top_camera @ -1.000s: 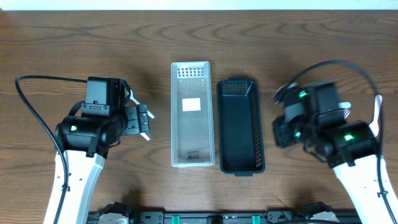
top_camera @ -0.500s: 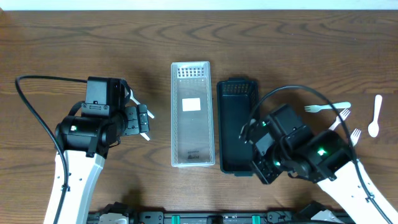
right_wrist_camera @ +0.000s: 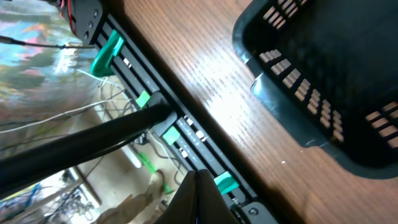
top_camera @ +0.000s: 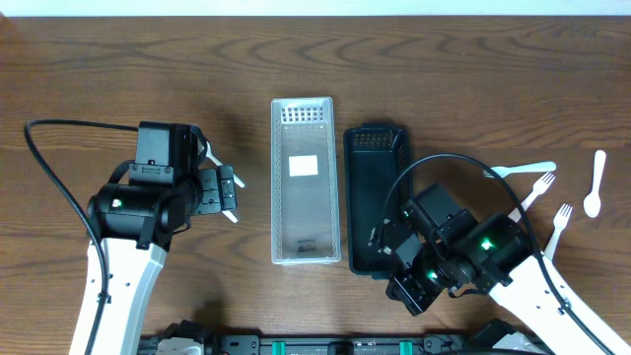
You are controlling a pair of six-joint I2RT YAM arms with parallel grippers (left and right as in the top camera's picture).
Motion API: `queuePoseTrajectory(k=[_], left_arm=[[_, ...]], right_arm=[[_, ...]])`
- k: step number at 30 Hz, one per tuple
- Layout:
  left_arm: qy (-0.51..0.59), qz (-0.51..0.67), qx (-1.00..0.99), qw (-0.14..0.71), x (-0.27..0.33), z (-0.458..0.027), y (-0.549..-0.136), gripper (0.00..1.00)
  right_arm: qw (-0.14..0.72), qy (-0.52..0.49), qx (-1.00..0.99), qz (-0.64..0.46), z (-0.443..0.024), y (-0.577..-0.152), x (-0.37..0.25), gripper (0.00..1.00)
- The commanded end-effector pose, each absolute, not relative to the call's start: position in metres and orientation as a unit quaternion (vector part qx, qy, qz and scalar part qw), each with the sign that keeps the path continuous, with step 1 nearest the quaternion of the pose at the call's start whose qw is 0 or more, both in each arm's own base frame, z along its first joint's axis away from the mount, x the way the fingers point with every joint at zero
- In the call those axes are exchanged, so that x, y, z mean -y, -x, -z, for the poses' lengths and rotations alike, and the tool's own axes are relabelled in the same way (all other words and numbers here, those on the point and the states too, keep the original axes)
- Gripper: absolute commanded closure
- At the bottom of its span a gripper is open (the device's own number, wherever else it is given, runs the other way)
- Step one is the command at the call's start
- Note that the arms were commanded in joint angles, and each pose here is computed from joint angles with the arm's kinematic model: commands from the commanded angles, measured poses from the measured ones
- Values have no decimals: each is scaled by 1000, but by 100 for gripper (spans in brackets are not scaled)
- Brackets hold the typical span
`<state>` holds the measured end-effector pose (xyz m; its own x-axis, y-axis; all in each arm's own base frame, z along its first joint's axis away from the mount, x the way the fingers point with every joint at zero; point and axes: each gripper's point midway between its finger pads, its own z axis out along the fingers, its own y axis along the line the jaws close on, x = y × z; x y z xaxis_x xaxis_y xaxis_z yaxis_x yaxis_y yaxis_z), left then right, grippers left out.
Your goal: Pack container
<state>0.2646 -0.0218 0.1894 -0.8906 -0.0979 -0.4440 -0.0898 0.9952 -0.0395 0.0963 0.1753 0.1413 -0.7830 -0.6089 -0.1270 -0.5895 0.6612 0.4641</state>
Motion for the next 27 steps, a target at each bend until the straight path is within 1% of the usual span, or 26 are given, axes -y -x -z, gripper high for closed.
queuePoseTrajectory(k=[1,5,9,12,18,21,27], left_arm=[[52,12,-970,238,22,-197,-267,4],[53,12,-970,238,22,-197,-267,4],[52,12,-970,238,22,-197,-267,4],[52,12,-970,237,22,-196,-267,4],[52,12,-970,237,22,-196,-267,4],[52,11,-970,235,21,-196,-266,4],[52,11,-970,235,21,-196,-266,4]], right_arm=[[59,-307,915,254,-131,-85,-176,99],[90,-289,922,243,-113,-84,-175,99],[97,-287,923,237,-100,-94,-182,99],[109,-276,931,212,-87,-101,-179,99],[132,-271,935,189,-70,-105,-178,99],[128,-272,936,183,-66,-109,-178,99],[91,-256,952,144,-58,-128,-172,99]])
